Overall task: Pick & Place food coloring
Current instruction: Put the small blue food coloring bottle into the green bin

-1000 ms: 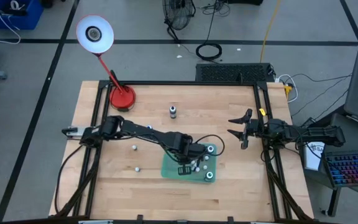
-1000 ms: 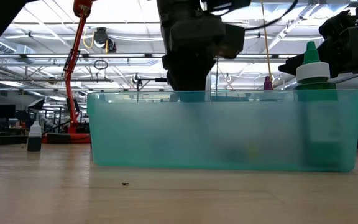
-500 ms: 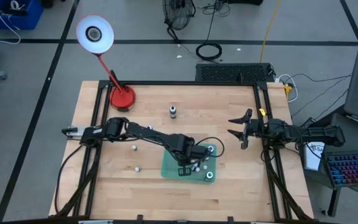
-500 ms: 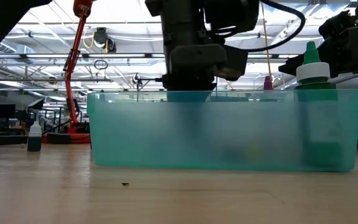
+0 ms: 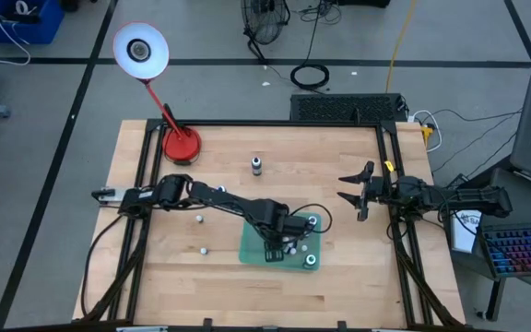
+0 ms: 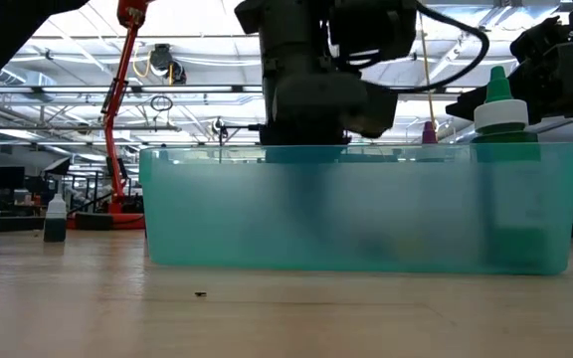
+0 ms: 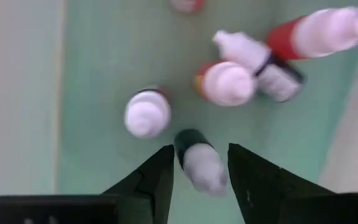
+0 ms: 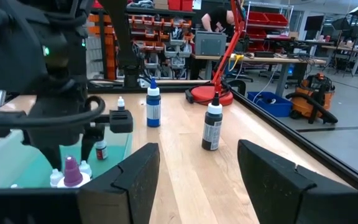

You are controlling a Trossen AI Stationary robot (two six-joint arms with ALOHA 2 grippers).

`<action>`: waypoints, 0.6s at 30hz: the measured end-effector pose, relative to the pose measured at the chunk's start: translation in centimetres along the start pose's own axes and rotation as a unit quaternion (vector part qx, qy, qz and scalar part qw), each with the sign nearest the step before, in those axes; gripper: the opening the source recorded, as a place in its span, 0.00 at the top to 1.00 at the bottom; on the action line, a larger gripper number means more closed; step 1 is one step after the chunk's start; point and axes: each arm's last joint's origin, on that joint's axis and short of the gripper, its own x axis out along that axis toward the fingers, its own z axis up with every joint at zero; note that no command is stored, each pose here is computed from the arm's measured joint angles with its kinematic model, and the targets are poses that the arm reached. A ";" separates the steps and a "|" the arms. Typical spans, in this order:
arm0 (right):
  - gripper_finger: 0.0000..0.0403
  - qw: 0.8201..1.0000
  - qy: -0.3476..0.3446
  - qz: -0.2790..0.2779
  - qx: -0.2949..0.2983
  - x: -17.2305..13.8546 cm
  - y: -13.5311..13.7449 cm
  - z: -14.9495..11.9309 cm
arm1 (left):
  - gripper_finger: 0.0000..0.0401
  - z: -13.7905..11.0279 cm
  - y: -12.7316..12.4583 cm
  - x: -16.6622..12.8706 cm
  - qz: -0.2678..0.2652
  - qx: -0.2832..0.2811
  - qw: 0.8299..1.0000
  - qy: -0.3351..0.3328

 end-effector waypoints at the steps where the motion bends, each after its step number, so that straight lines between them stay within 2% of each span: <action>1: 0.49 1.000 0.000 0.000 0.000 0.0 0.0 0.0 | 0.61 0.1 -0.1 -0.2 -0.006 0.000 1.000 0.001; 6: 0.49 1.000 0.000 0.000 0.000 0.0 0.0 0.0 | 0.56 0.2 -0.2 -1.6 -0.009 -0.003 1.000 0.015; 10: 0.49 1.000 0.000 0.000 0.000 0.0 0.0 0.0 | 0.55 0.2 -0.2 -4.0 0.014 -0.005 0.999 0.029; 15: 0.48 1.000 0.000 0.000 0.000 0.0 0.0 0.0 | 0.55 -0.3 -0.3 -6.4 0.071 -0.008 0.996 0.047; 18: 0.49 1.000 0.000 0.000 0.000 0.0 0.0 0.0 | 0.55 -1.3 -1.1 -8.1 0.114 -0.004 0.993 0.036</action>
